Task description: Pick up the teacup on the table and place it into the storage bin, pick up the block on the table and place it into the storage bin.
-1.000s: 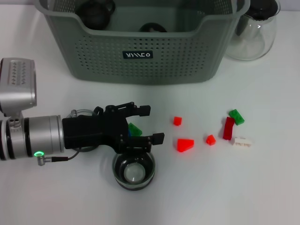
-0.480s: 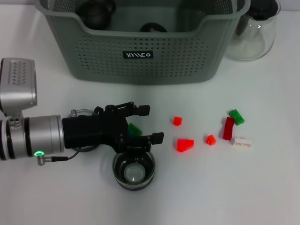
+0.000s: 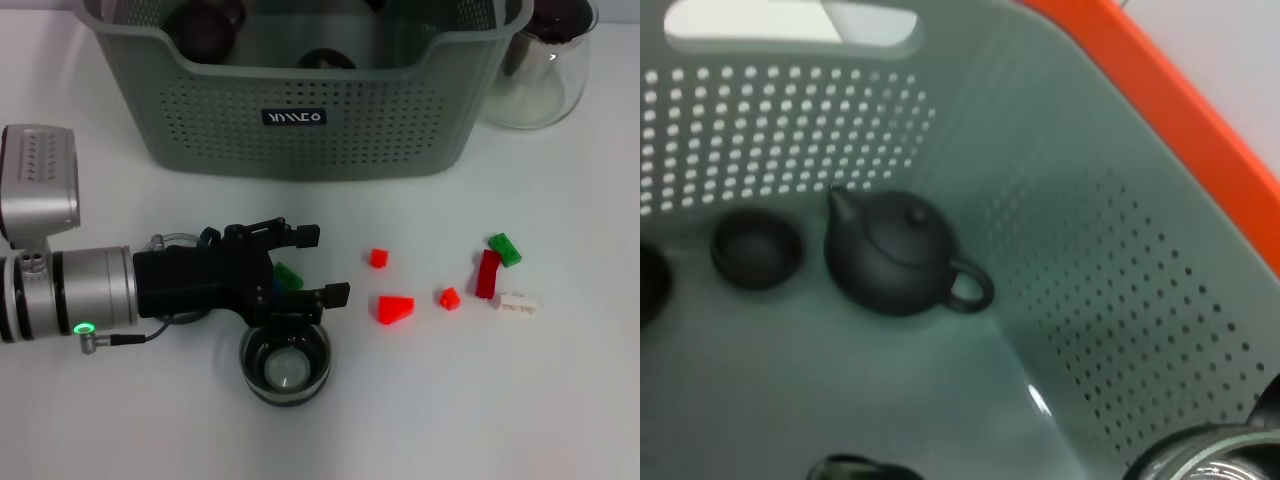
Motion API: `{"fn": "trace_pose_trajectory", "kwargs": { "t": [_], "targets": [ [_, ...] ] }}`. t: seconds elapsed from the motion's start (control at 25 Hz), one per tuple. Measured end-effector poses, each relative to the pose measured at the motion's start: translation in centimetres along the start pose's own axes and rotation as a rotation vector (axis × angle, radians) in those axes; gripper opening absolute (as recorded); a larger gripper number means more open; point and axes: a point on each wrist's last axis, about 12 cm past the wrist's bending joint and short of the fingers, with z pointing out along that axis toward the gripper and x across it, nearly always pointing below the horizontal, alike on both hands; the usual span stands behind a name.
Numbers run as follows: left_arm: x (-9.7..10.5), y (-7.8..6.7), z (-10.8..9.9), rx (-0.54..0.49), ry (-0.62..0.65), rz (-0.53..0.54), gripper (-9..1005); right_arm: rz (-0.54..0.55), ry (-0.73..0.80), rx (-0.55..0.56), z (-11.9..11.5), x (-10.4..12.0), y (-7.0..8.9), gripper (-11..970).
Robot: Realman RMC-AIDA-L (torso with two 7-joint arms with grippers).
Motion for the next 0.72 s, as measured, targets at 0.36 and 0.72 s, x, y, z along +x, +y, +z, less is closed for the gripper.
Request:
{"fn": "trace_pose_trajectory", "kwargs": {
  "t": [0.36,0.72],
  "targets": [
    [0.2,0.0,0.1,-0.004,0.001,-0.01,898,-0.008,0.029,-0.001,0.3,1.0,0.2,57],
    [0.2,0.0,0.1,-0.004,0.002,-0.01,898,0.003,0.026,-0.003,0.3,1.2,0.2,58]
  ]
}}
